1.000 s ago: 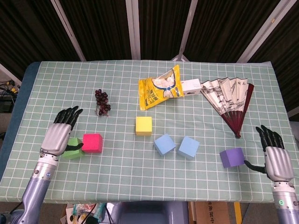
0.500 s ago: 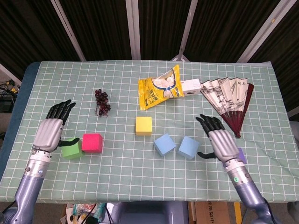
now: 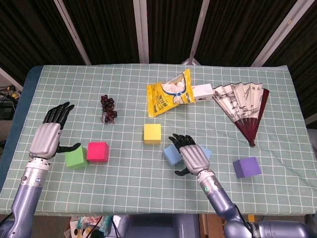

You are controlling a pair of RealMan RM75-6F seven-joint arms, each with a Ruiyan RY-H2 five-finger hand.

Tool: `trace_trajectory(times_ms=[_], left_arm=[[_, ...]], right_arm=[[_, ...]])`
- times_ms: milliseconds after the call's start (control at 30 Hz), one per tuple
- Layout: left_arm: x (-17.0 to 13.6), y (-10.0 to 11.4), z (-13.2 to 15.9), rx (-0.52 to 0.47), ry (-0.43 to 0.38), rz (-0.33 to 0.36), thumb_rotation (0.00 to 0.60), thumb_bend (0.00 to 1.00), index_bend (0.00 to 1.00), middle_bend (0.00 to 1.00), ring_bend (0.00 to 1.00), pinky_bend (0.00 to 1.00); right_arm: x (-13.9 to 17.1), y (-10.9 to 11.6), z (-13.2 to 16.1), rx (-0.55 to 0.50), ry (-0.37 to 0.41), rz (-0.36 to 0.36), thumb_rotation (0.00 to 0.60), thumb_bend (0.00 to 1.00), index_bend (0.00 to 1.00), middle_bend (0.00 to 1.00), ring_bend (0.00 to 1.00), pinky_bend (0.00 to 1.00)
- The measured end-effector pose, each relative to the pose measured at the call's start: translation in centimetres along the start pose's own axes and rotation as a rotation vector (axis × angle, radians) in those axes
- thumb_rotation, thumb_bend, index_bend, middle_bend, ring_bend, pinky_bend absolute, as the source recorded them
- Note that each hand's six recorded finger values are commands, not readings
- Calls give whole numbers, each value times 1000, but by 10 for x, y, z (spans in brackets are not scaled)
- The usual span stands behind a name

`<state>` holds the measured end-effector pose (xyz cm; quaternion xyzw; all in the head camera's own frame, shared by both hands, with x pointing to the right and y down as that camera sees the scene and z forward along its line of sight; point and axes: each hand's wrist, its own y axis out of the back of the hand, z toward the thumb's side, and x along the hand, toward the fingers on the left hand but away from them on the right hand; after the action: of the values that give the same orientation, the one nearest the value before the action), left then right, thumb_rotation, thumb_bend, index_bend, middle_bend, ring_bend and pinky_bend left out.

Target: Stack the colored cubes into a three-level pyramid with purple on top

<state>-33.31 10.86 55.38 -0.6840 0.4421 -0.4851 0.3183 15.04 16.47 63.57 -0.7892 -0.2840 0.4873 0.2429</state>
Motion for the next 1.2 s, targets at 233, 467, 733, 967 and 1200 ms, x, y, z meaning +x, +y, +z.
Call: trace_trajectory(times_ms=[233, 467, 733, 967, 1200], left_arm=[[1, 2, -1, -12, 5, 5, 600, 125, 0, 0, 0, 0], [2, 3, -2, -16, 9, 6, 600, 125, 0, 0, 0, 0], [2, 2, -1, -22, 12, 5, 600, 125, 0, 0, 0, 0], [4, 2, -2, -30, 19, 9, 600, 125, 0, 0, 0, 0], [4, 1, -3, -31, 25, 5, 600, 125, 0, 0, 0, 0]], right_arm=[[-15, -7, -2, 8, -23, -27, 600, 140, 0, 179, 0, 0], [-22, -8, -6, 13, -28, -44, 600, 140, 0, 206, 0, 0], [-24, -17, -10, 8, -39, -16, 600, 141, 0, 219, 0, 0], [-27, -23, -12, 9, -50, 0, 600, 140, 0, 286, 24, 0], [-29, -24, -18, 11, -67, -2, 600, 139, 0, 400, 107, 0]])
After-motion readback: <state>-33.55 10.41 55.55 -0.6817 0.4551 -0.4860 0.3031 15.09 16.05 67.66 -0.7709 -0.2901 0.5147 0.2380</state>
